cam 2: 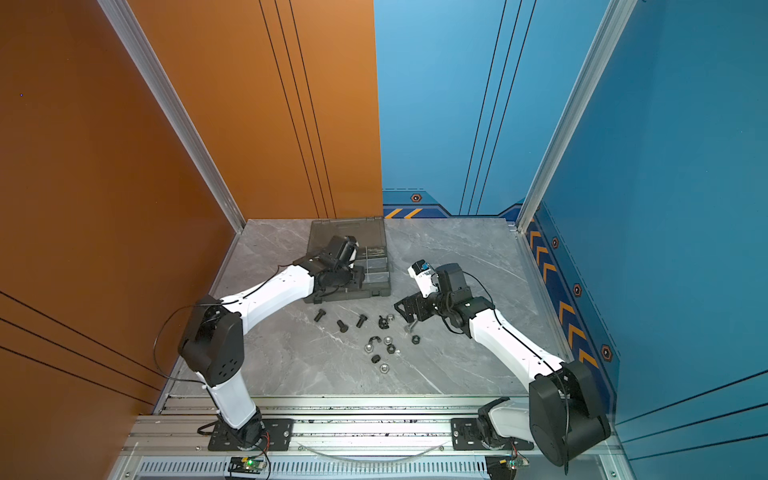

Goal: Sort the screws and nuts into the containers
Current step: 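Move the left gripper back down to the pile of nuts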

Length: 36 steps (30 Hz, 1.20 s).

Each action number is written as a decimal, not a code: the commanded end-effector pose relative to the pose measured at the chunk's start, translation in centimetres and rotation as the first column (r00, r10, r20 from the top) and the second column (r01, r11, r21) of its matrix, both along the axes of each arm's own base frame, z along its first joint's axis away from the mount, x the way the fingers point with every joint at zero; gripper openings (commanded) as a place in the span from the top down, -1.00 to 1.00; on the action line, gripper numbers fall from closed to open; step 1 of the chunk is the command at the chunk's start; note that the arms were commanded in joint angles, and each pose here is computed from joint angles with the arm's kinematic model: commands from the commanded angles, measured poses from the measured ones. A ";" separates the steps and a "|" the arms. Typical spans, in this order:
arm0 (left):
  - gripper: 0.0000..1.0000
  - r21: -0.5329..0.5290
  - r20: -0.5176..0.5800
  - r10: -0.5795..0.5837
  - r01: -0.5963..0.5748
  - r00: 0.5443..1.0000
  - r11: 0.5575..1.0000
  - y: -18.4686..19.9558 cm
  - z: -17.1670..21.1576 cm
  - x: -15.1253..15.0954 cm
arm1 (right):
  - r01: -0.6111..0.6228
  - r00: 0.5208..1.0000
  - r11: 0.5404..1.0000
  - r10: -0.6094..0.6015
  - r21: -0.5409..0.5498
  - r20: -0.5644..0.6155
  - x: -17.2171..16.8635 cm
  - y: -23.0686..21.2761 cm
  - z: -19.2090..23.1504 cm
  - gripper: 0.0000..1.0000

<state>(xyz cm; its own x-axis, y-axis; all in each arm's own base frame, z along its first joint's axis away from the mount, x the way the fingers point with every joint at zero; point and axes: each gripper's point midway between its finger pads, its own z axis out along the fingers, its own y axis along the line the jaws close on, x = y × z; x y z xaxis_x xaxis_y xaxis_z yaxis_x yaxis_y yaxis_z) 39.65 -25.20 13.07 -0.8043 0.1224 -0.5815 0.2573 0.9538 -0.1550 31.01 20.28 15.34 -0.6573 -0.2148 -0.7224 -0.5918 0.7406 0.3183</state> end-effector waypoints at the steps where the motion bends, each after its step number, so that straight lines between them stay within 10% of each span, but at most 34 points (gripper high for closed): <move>1: -0.13 0.015 -0.025 -0.129 0.129 0.991 0.992 -1.5 -0.9 -3.4 | 0.034 0.999 0.999 -0.034 -0.009 0.016 0.2 -0.9 0.2 -0.91; 10: -0.20 0.084 -0.084 -0.381 0.387 0.921 0.918 -3.4 -4.2 -10.3 | 0.073 0.997 0.997 -0.072 -0.023 0.023 0.6 -1.8 0.1 -0.90; 36: -0.18 0.378 -0.176 -0.580 0.598 0.796 0.707 -6.1 -8.2 -13.7 | 0.237 0.971 0.971 -0.237 0.014 0.042 1.8 -5.6 0.2 -0.90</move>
<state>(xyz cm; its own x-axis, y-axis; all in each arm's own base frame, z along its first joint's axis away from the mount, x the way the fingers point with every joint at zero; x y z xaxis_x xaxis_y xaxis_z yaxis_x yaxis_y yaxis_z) 25.75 -32.00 5.27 -0.5332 0.7481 -0.3950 0.7828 0.6134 0.1051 32.70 15.12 15.36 -0.6657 -0.0722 -0.7427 -0.4334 0.8476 0.3061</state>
